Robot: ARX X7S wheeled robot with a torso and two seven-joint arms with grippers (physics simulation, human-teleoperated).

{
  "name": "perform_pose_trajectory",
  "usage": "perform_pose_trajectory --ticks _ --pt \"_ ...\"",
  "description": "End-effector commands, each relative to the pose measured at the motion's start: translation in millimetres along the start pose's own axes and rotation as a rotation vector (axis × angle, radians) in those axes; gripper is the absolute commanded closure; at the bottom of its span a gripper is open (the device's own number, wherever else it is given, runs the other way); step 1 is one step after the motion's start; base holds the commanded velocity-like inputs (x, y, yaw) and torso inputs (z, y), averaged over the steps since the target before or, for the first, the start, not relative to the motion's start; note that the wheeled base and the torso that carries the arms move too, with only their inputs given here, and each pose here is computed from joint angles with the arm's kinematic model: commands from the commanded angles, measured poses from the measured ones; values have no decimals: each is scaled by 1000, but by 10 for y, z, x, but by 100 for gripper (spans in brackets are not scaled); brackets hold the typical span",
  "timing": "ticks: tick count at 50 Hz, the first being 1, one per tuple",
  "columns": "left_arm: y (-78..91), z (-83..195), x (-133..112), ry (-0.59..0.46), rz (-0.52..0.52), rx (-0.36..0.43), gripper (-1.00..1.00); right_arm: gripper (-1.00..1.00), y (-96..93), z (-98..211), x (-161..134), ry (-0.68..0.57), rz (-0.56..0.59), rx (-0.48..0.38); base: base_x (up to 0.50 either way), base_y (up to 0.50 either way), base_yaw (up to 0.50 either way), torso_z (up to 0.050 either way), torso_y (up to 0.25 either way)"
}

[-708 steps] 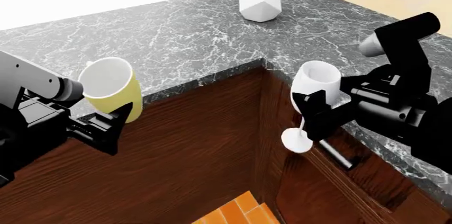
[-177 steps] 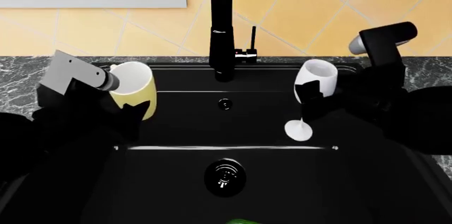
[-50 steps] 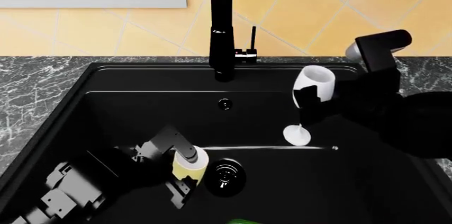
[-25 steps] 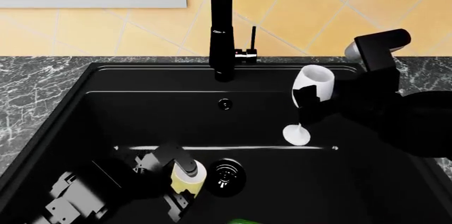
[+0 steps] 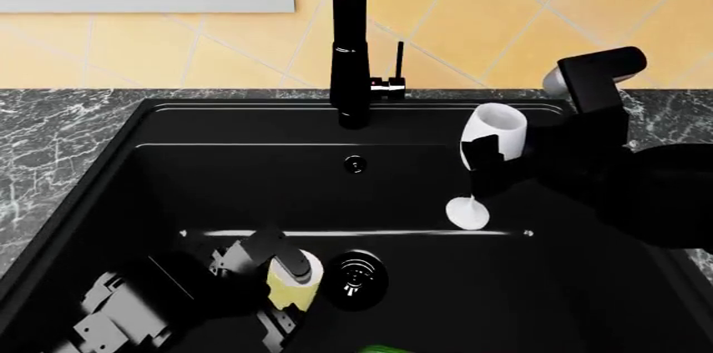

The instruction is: Pick the cup and wine glass and place them in the sink. Then turn on the water.

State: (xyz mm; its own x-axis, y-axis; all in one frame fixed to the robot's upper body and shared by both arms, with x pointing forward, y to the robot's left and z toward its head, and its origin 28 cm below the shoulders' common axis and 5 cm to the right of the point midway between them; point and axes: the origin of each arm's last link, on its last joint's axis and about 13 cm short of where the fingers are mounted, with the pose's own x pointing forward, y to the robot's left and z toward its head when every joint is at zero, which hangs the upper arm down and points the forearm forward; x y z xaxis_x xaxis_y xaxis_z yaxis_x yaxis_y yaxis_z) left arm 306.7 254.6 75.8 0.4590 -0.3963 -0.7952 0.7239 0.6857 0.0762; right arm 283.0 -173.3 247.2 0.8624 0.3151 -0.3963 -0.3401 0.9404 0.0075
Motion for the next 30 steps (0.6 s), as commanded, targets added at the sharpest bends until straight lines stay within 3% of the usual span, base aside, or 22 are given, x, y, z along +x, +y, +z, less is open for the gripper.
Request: perform_pose_trajectory --ticks 1,30 --pt "8 -33 1 18 7 -14 -100 100 -11 24 -8 -13 -3 -14 0 0 0 0 0" --pt "98 105 -263 -33 38 -19 -100 100 -7 81 -44 -20 -1 -18 0 0 0 0 0"
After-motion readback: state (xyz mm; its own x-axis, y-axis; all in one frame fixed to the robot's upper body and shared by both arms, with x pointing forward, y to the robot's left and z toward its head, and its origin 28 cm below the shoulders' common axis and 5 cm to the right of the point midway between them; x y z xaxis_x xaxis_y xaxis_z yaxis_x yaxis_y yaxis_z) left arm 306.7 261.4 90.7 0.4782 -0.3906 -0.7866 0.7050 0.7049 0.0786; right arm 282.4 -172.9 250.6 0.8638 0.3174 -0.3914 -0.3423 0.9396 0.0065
